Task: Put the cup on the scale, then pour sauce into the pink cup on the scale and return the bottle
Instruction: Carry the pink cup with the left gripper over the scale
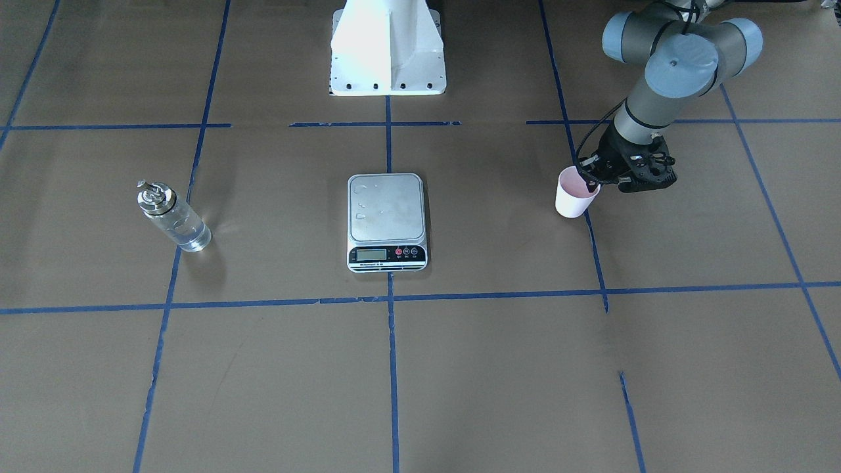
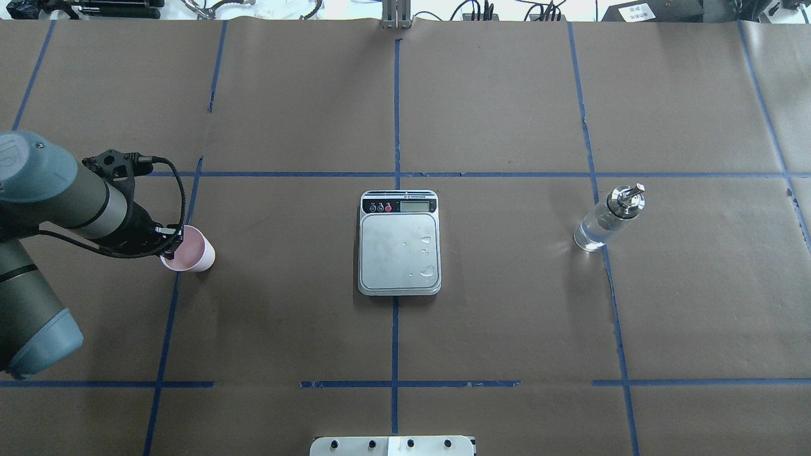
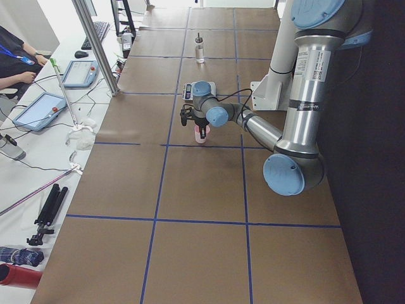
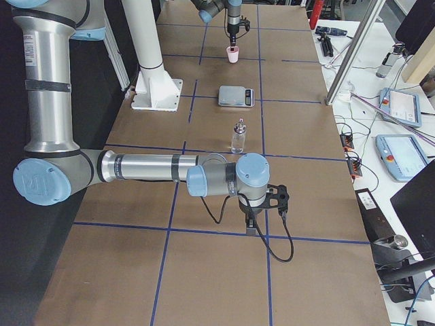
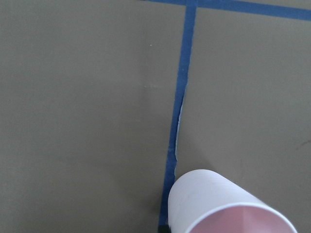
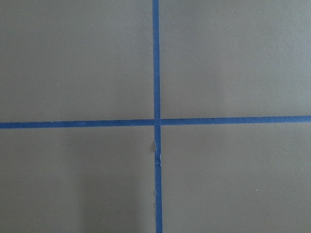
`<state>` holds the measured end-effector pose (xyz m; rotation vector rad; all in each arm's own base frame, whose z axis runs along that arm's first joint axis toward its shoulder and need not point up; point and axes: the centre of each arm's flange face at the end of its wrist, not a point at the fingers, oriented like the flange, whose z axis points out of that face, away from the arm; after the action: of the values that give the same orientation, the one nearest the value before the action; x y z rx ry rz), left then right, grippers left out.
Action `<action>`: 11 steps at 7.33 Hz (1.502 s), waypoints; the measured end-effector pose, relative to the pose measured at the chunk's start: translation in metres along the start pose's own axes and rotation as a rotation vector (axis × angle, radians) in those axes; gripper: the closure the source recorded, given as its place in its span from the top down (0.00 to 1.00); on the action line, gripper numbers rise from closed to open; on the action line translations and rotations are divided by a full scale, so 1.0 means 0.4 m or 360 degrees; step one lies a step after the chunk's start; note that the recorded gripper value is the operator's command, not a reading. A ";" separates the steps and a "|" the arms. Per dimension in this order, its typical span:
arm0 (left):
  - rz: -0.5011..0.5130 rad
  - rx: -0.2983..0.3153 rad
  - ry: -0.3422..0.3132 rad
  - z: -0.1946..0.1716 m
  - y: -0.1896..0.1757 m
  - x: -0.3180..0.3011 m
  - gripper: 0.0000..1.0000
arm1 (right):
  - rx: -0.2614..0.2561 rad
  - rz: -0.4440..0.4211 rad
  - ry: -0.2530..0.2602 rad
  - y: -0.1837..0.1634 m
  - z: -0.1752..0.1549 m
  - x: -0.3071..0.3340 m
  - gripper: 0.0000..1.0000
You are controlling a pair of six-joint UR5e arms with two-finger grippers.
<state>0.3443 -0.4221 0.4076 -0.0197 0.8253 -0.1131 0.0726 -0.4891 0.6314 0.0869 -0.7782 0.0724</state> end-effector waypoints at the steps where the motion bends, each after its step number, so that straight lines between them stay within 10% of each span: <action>1: 0.0005 0.0010 0.0018 -0.038 0.008 0.021 0.00 | 0.0000 0.0000 0.0001 0.000 0.000 0.000 1.00; 7: -0.0274 -0.0066 0.0143 -0.270 -0.052 0.476 0.00 | -0.0003 0.0006 -0.0015 0.007 0.000 -0.002 1.00; 11: -0.0488 -0.0159 0.0173 -0.152 -0.089 0.757 0.00 | 0.0010 -0.0011 -0.0018 0.005 -0.010 -0.012 1.00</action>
<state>0.5000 -0.4887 0.1471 -0.2364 0.9318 -0.3647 0.0717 -0.4869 0.6252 0.0961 -0.7887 0.0679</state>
